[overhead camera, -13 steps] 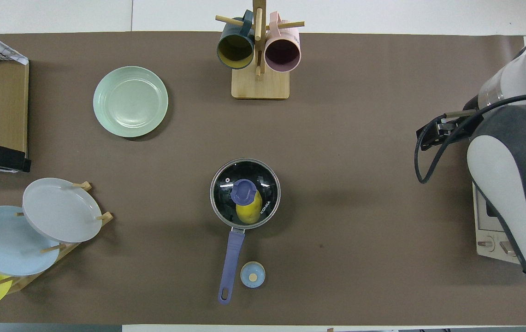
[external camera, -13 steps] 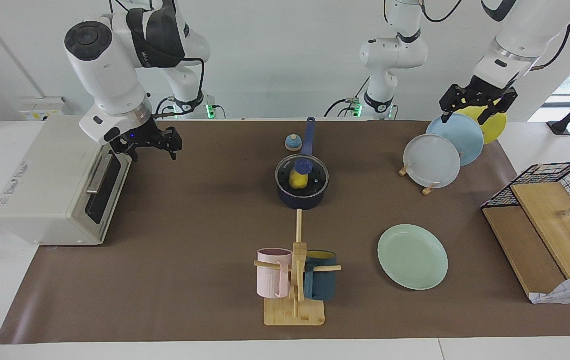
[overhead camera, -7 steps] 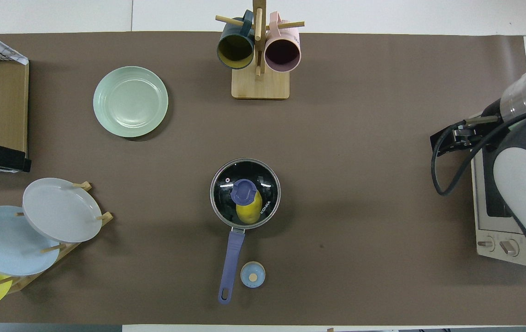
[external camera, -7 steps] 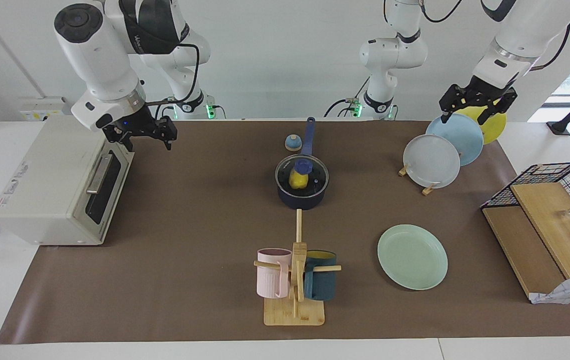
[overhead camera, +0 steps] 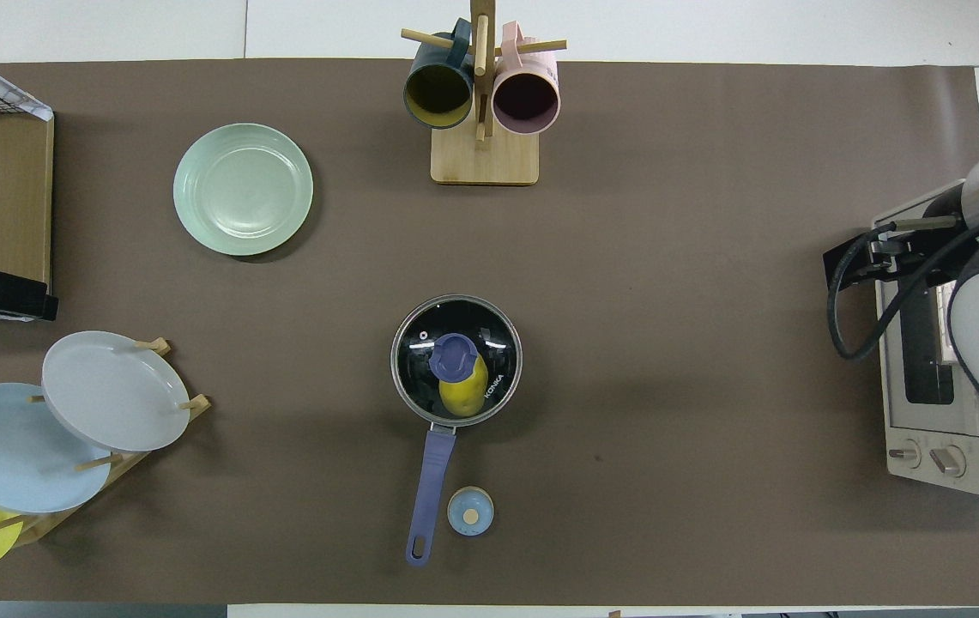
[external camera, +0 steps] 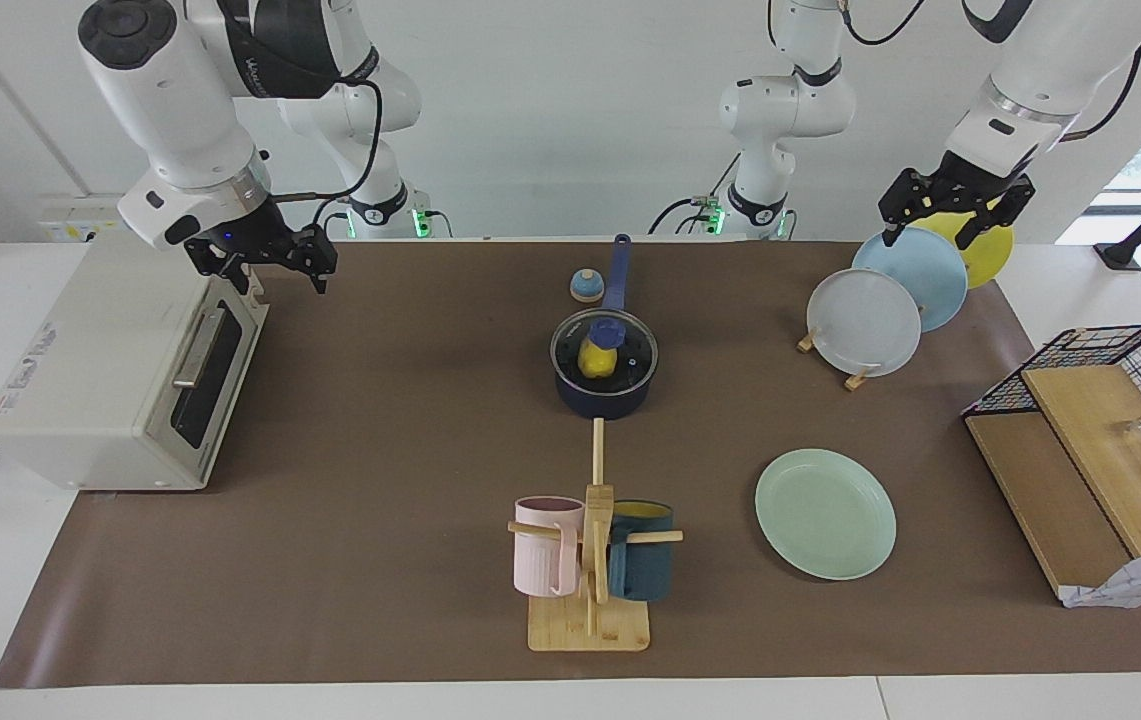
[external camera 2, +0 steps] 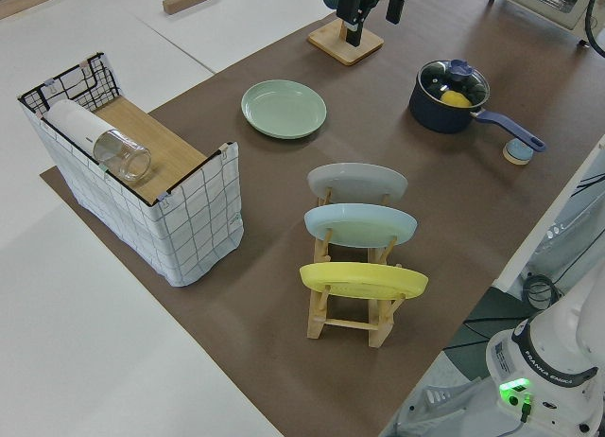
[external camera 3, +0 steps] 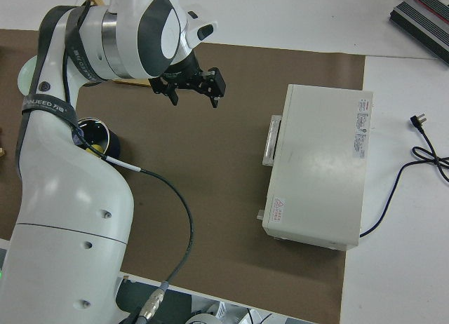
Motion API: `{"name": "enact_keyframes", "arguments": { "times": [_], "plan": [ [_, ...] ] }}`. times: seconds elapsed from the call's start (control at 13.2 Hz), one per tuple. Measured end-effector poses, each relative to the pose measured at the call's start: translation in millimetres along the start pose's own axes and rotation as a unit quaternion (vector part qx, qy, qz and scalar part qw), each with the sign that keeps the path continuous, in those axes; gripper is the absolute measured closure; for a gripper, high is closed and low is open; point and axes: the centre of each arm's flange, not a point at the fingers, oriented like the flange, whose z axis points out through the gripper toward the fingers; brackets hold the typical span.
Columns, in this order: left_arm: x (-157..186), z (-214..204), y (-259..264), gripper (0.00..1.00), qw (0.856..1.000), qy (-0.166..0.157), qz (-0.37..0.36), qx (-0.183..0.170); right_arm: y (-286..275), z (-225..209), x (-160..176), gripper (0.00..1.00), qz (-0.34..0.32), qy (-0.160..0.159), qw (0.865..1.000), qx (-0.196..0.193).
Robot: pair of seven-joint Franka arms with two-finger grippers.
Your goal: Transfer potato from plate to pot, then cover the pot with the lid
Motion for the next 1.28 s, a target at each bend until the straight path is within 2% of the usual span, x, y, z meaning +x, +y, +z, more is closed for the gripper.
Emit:
{"name": "enact_keyframes", "arguments": {
  "times": [0.45, 1.28],
  "plan": [
    [0, 0, 0, 0.00, 1.000, 0.000, 0.000, 0.000, 38, 1, 1, 0.00, -0.008, -0.001, 1.000, 0.004],
    [1, -1, 0, 0.00, 1.000, 0.003, 0.000, 0.000, 37, -1, 0, 0.00, -0.007, 0.002, 1.000, 0.005]
  ]
}}
